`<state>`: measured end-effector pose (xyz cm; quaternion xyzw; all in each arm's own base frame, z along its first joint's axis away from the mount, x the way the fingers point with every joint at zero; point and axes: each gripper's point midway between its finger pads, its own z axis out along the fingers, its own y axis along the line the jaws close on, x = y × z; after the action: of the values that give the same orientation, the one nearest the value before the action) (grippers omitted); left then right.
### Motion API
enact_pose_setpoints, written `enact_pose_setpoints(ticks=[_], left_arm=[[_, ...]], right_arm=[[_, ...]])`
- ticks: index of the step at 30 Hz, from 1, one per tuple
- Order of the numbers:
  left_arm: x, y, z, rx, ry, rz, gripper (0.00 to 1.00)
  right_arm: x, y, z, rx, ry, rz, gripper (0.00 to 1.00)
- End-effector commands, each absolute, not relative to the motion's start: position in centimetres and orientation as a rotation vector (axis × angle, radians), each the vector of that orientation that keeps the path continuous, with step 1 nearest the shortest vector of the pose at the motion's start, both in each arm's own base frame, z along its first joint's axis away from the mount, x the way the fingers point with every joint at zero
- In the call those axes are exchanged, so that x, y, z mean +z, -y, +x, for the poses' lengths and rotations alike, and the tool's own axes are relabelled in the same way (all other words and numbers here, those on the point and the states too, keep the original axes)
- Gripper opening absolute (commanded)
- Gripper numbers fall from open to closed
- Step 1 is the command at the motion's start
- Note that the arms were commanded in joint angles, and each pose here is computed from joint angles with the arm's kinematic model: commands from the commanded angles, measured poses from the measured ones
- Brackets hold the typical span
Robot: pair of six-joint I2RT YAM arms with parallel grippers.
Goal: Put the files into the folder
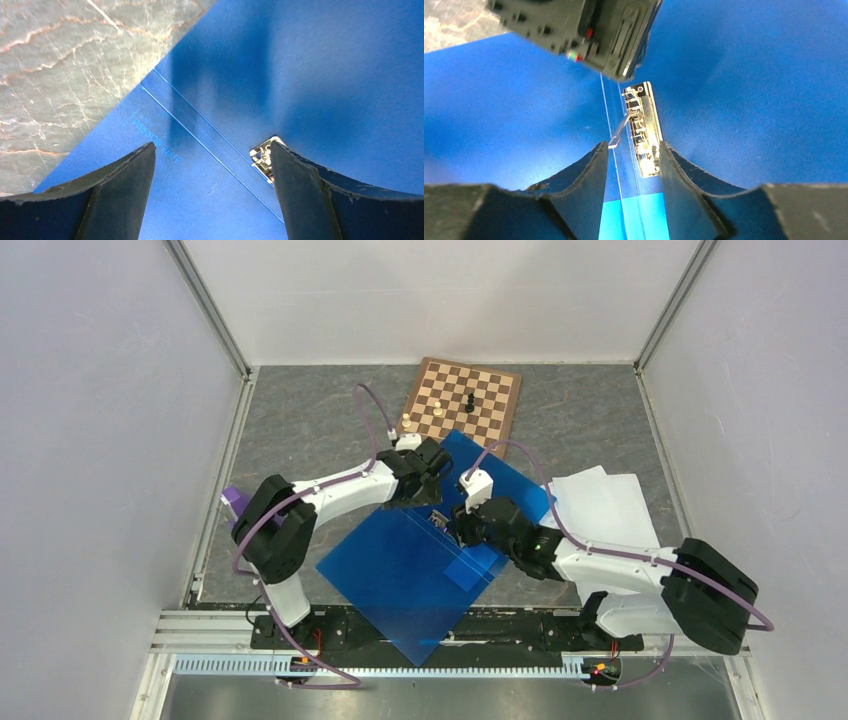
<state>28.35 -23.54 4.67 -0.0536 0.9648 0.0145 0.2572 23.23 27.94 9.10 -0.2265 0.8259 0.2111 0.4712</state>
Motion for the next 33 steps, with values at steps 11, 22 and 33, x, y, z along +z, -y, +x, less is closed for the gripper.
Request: enact_pose_setpoints(ticks=[11,22,33], left_arm=[[12.4,20.8,29.6,-0.085,-2.524,-0.173,0.9],[14.6,19.1,29.0,-0.117,-2.479,-0.21,0.9],[15.8,17.5,28.6,-0.092,-2.443,-0.224,0.9]], right_arm=[[8.1,-28.8,21.1,0.475,-1.944,-0.917,0.26],[8.4,-32.4,23.7,0.451,-1.932,-0.95,0.24],[7.4,-35.5,28.1,0.37,-1.962,-0.968,0.21]])
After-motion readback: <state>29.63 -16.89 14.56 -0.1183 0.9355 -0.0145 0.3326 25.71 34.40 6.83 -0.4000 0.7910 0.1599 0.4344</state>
